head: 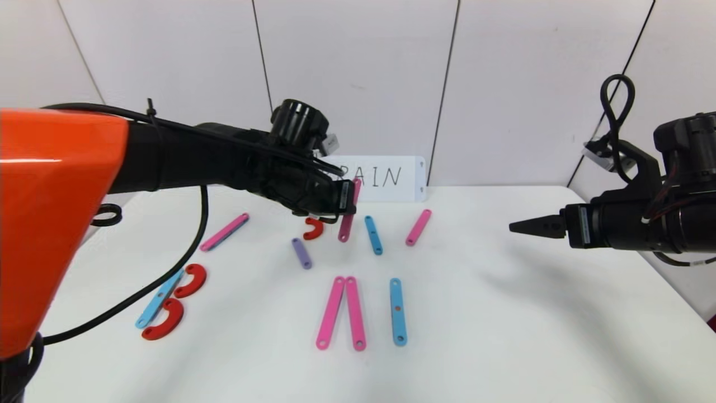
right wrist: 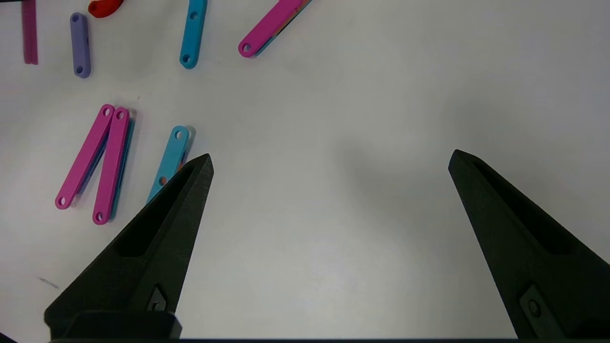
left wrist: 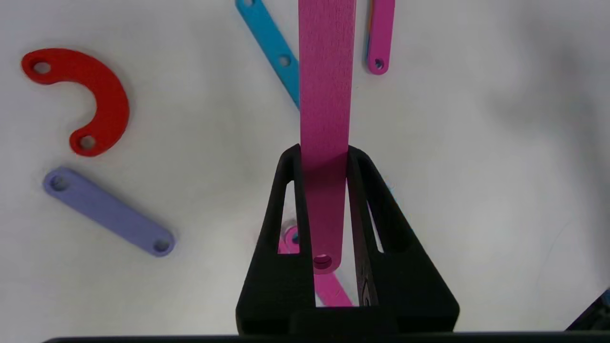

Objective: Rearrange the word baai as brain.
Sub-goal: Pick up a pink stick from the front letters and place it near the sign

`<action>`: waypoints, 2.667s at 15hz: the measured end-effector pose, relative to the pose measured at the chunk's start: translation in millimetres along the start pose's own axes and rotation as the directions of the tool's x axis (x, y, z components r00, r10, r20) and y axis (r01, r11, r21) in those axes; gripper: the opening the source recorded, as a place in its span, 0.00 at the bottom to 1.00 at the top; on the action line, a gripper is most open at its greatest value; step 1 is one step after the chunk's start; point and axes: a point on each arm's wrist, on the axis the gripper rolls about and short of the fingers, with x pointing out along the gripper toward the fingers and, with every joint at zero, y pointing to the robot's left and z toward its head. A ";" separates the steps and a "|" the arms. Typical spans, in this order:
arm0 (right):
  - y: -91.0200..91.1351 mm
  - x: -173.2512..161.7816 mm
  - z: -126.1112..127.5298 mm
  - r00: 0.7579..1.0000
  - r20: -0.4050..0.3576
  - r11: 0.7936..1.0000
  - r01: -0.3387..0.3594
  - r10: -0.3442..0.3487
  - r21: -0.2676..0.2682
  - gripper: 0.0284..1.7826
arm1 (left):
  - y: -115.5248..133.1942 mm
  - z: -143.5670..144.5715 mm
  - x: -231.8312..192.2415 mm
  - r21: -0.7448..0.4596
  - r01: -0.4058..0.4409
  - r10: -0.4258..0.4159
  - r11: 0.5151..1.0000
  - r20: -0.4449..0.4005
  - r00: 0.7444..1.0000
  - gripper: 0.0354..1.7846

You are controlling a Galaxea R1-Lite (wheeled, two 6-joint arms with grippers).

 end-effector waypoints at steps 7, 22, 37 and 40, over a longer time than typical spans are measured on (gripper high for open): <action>0.8 1.3 -2.2 1.000 0.005 1.000 -0.005 0.005 -0.004 0.97 | -16.1 -18.1 55.9 0.048 0.065 -0.067 0.997 0.043 0.997 0.13; 2.3 -0.4 -5.7 1.000 0.008 1.000 -0.009 0.009 -0.010 0.97 | -21.8 -46.7 111.5 0.078 0.093 -0.095 0.993 0.023 0.995 0.13; 2.4 -0.4 -5.7 1.000 0.008 1.000 -0.009 0.009 -0.010 0.97 | -21.8 -47.8 127.4 0.087 0.004 -0.009 0.996 0.058 0.998 0.39; 2.4 -0.4 -5.7 1.000 0.008 1.000 -0.009 0.009 -0.010 0.97 | -22.2 -46.8 127.2 0.087 0.006 -0.011 0.996 0.063 0.998 0.70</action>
